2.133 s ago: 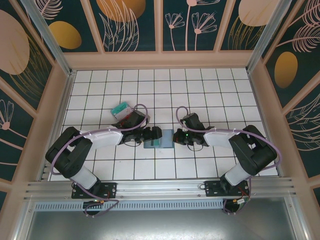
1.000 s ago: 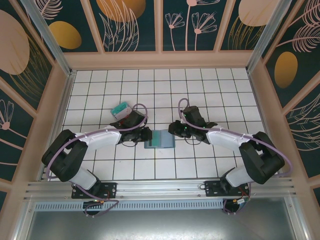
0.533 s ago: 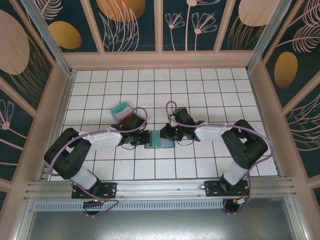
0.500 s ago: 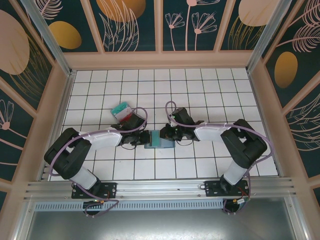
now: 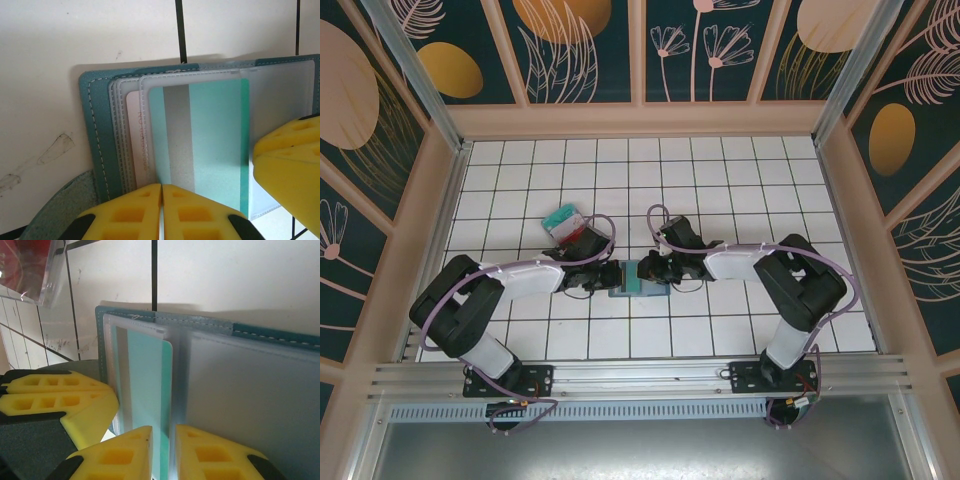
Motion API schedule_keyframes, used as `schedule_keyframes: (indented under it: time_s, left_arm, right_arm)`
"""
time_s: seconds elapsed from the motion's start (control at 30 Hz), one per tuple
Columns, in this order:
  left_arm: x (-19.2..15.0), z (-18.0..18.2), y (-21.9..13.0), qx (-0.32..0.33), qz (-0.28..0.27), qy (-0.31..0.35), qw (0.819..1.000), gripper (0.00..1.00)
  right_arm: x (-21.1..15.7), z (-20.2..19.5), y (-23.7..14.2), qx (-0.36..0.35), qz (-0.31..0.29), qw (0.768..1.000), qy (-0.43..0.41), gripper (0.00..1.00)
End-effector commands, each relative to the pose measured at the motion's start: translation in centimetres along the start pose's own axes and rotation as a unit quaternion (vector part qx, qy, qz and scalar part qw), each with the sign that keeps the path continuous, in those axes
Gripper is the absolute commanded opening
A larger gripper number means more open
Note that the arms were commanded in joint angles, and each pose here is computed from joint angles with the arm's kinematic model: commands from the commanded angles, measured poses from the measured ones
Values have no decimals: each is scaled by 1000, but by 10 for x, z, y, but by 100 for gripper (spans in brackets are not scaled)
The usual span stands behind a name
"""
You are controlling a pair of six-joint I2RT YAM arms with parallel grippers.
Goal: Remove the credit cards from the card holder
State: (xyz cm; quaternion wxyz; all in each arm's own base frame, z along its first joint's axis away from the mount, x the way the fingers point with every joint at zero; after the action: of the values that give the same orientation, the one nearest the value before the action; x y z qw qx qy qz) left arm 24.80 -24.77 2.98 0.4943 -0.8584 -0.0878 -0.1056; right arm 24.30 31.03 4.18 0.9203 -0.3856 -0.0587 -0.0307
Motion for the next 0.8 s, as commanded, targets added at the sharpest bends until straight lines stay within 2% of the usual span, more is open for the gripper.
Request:
schedule_keyframes:
  time_s: [0.0,0.2,0.37,0.5,0.77]
  left_arm:
    - [-12,13,7,18,23,-10,1000,11]
    - [-13,13,6,17,23,-11,1000,11]
    - [-13,12,6,15,23,-12,1000,10]
    - [-13,10,6,11,23,-14,1000,9]
    - [-16,20,6,35,24,-14,999,5]
  right_arm:
    - [-1,0,6,-6,14,1000,5,20]
    - [-3,0,10,-1,20,1000,5,19]
    - [-3,0,11,2,21,1000,5,11]
    - [-3,2,9,6,20,1000,2,0]
    - [-2,-8,-7,-5,-8,1000,5,0]
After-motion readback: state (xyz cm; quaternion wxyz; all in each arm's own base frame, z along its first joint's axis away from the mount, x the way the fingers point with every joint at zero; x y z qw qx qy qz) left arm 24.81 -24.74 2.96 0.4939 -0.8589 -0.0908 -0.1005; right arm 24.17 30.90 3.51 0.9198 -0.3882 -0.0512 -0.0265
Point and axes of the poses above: each hand's point on the last joint's axis, 136 mm out from that joint toward the fingers, its own y axis out along the fingers, its own z axis along the line the jaws close on, x = y × z, the point moved 1 cm from there along -y, back along the fingers
